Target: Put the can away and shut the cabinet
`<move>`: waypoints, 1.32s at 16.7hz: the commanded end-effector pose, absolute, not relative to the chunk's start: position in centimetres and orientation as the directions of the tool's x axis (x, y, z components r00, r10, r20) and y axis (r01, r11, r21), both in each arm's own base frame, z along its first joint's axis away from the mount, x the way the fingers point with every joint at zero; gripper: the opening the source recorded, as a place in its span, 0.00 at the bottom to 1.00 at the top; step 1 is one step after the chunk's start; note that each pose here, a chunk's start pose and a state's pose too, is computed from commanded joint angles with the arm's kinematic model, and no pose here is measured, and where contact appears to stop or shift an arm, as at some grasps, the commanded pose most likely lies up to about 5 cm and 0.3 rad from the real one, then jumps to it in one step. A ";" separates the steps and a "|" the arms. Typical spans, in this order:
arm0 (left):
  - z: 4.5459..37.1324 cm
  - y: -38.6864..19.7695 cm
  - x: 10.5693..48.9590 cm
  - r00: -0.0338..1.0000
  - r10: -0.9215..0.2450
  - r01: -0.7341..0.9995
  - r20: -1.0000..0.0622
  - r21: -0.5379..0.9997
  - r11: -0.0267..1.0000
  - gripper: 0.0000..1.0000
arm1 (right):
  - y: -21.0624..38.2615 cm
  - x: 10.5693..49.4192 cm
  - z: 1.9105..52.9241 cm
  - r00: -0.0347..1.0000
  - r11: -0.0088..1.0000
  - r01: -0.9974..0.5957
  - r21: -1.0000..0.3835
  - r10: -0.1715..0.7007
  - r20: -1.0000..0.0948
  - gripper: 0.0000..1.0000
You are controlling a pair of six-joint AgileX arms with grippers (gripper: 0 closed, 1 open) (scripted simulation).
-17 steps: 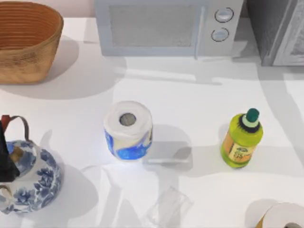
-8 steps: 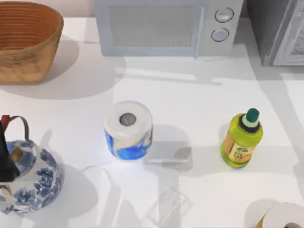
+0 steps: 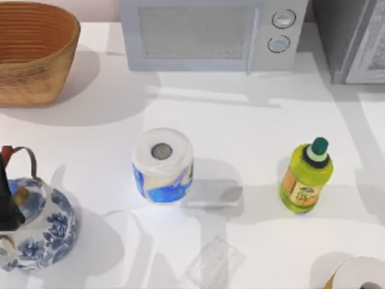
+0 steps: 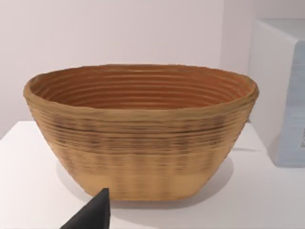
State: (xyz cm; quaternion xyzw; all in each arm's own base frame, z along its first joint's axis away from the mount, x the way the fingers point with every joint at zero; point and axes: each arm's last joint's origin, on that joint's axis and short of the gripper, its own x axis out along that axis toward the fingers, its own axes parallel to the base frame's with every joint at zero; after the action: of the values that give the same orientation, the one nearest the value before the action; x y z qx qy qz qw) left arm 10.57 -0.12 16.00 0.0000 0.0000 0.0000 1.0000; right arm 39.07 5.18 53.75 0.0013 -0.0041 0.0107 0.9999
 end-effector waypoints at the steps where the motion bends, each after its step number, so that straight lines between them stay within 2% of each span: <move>1: 16.0 -0.1 10.6 1.000 0.000 0.000 0.000 0.000 1.000 1.00 | 4.9 39.7 53.5 1.000 1.000 -0.013 0.003 0.013 0.006 0.00; 8: 16.0 -0.1 10.6 1.000 0.000 0.000 0.000 0.000 1.000 1.00 | 4.5 40.6 53.0 1.000 1.000 0.003 0.004 -0.003 0.000 0.00; 21: 16.0 -0.1 10.6 1.000 0.000 0.000 0.000 0.000 1.000 1.00 | 4.5 40.6 53.0 1.000 1.000 0.003 0.004 -0.003 0.000 0.98; 22: 16.0 -0.1 10.6 1.000 0.000 0.000 0.000 0.000 1.000 1.00 | 4.5 40.6 53.0 1.000 1.000 0.003 0.004 -0.003 0.000 1.00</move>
State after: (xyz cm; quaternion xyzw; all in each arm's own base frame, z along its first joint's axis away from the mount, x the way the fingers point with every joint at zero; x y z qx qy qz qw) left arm 10.57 -0.12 16.00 0.0000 0.0000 0.0000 1.0000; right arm 40.59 4.45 53.02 0.0018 -0.0001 -0.0014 1.0000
